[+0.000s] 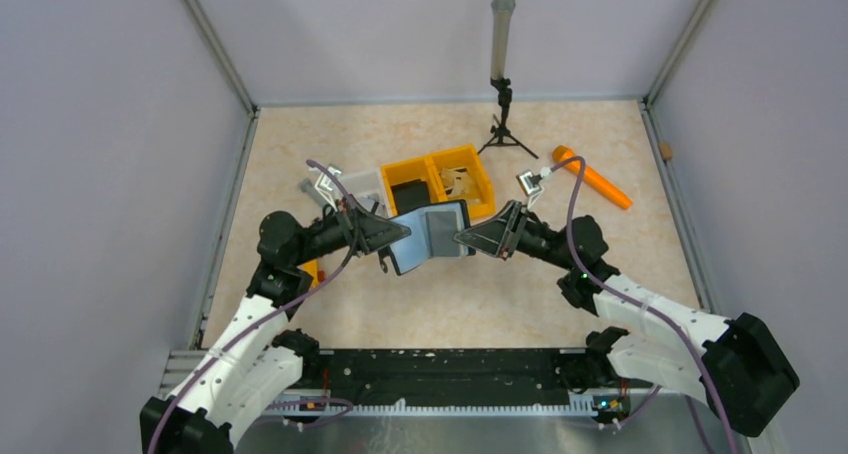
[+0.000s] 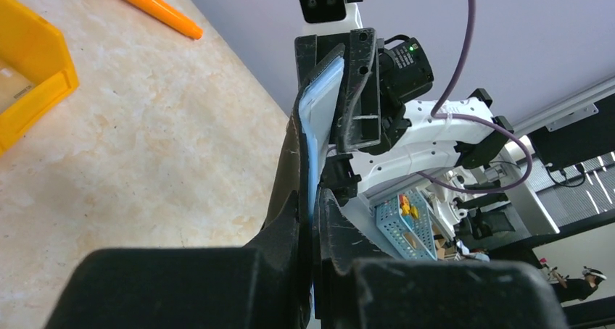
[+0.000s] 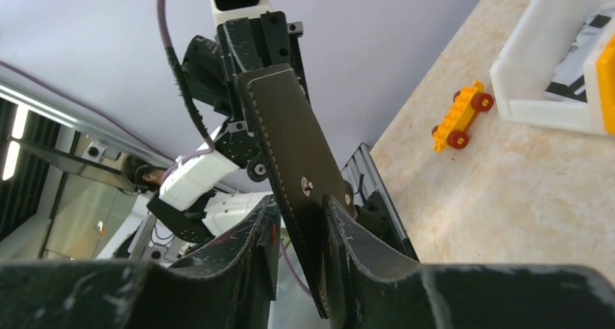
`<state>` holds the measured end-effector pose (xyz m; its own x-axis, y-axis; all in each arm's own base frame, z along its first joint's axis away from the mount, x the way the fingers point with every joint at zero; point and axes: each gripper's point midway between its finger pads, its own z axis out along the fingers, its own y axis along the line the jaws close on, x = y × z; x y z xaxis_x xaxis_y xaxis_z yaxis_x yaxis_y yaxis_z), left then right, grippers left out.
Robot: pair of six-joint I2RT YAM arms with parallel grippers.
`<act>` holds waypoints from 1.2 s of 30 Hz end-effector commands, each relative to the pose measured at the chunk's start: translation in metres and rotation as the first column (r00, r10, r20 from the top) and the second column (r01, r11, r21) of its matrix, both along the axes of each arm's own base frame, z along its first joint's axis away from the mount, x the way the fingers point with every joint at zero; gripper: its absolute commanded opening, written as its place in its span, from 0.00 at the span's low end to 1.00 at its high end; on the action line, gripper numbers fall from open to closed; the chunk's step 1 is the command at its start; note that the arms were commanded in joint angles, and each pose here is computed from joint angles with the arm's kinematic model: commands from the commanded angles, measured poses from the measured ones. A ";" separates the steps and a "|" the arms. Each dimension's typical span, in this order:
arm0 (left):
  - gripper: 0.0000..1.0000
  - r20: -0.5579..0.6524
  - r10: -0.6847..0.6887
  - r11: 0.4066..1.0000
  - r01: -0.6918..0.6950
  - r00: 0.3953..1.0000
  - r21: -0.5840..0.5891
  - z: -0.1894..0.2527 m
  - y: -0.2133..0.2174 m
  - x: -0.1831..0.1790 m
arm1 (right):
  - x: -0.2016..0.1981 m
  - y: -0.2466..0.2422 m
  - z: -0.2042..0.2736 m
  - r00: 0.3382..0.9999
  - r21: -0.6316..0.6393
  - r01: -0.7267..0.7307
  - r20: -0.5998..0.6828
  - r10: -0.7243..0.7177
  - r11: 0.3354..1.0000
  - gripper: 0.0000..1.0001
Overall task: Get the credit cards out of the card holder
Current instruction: Remove the credit card from the card holder.
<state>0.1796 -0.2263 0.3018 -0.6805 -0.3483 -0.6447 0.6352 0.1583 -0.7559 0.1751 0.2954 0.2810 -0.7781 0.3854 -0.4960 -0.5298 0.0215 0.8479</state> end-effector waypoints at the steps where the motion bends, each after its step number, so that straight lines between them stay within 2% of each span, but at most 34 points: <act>1: 0.00 0.067 -0.006 1.000 0.007 0.998 -0.028 0.013 0.001 -0.002 | -0.008 -0.005 0.033 0.994 0.094 -0.019 0.111 0.009 0.995 0.34; 4: 0.00 0.060 -0.005 1.000 0.006 0.998 -0.024 0.011 0.000 -0.001 | -0.012 -0.008 0.039 0.991 0.115 -0.024 0.131 0.009 0.993 0.43; 10: 0.00 0.051 0.004 1.000 -0.003 0.999 -0.017 0.007 0.001 0.002 | -0.013 -0.012 0.043 0.991 0.135 -0.014 0.137 -0.004 0.991 0.43; 14: 0.00 0.049 0.000 1.000 0.001 0.999 -0.015 0.007 0.000 0.001 | -0.013 -0.014 0.046 0.990 0.150 0.000 0.138 -0.021 0.989 0.39; 19: 0.00 0.060 -0.010 1.000 0.012 0.998 -0.028 0.013 0.001 -0.003 | -0.008 -0.008 0.038 0.993 0.101 -0.002 0.118 -0.010 0.995 0.30; 23: 0.00 0.060 -0.016 0.999 0.018 0.998 -0.031 0.014 0.001 -0.005 | -0.005 -0.007 0.034 0.995 0.088 0.001 0.103 -0.011 0.996 0.29; 32: 0.00 0.055 -0.015 0.999 0.017 0.998 -0.031 0.012 0.001 -0.005 | -0.005 -0.006 0.033 0.995 0.084 0.001 0.095 -0.009 0.997 0.02; 36: 0.00 0.047 -0.025 0.999 0.026 0.999 -0.036 0.010 0.000 -0.005 | -0.002 -0.004 0.031 0.995 0.056 0.010 0.103 -0.016 0.998 0.00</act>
